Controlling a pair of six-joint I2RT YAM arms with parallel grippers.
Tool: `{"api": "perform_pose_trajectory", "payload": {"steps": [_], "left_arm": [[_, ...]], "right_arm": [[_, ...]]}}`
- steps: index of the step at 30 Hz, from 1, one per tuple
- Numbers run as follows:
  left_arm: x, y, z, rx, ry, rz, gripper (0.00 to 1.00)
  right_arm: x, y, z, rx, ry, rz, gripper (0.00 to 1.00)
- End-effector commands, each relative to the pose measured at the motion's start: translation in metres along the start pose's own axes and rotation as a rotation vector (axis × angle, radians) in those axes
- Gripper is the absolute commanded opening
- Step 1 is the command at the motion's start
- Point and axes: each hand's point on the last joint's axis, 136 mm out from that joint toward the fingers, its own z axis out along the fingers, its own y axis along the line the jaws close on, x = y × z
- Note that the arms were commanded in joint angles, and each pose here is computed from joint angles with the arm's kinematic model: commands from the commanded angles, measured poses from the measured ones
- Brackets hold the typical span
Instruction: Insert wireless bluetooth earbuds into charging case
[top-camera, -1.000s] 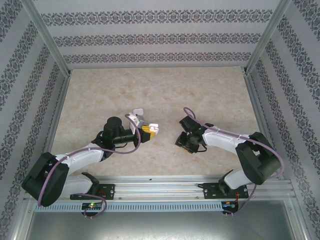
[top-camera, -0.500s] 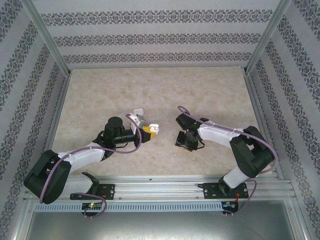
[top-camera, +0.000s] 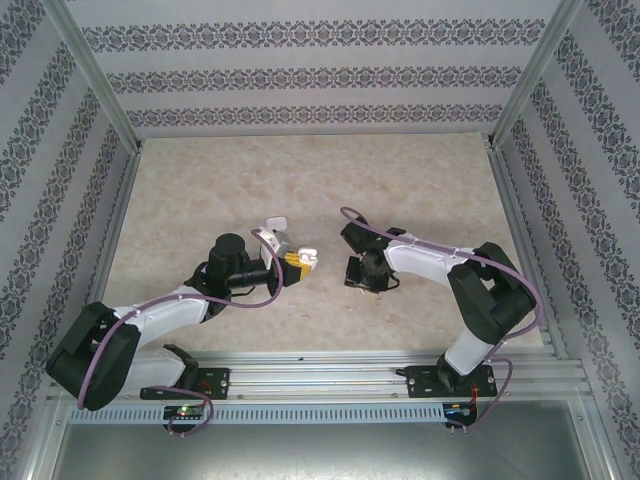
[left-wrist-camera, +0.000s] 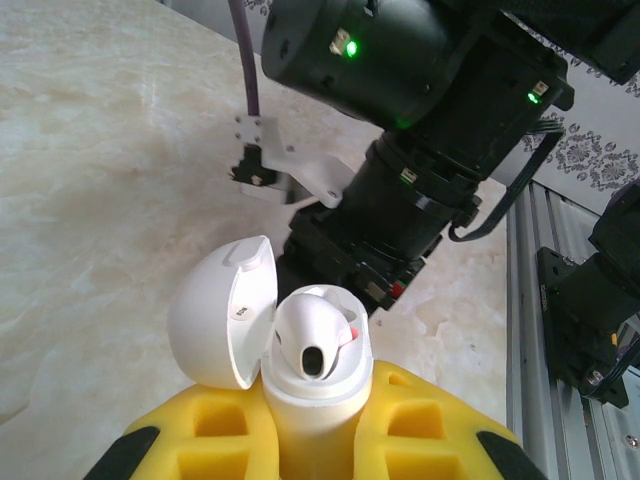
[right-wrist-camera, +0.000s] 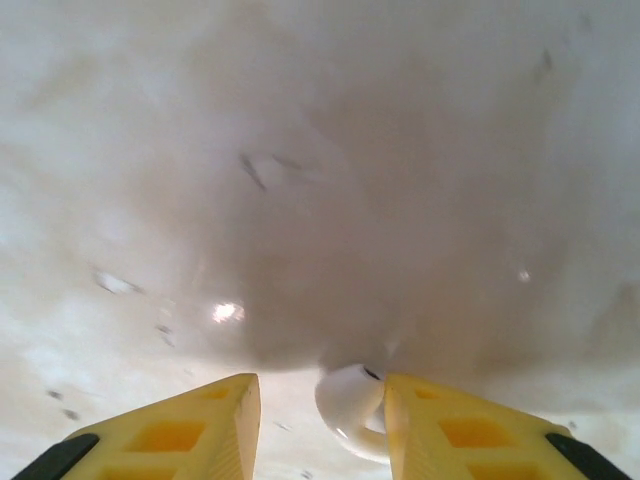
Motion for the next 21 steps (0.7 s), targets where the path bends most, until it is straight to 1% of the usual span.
{"api": "perform_pose_trajectory", "payload": {"steps": [1,10,17,21], "left_arm": [[-0.0170,-0.0086,0.0005,0.037,-0.032,0.053,0.00],[-0.0157,-0.0089,-0.0009,0.032,-0.026,0.058,0.00],[-0.0160,-0.0086,0.0001,0.033,-0.028,0.053,0.00],[-0.0169,-0.0089,-0.0006,0.032,-0.028,0.053,0.00]], "right_arm": [[-0.0142,0.0096,-0.0007,-0.001,-0.059,-0.033,0.38],[-0.0109,0.0095,-0.0002,0.029,-0.031,-0.077,0.38],[-0.0071,0.0081,-0.0036,0.066,0.017,-0.199,0.39],[-0.0050,0.0063,-0.0011,0.083,0.052,-0.240,0.39]]}}
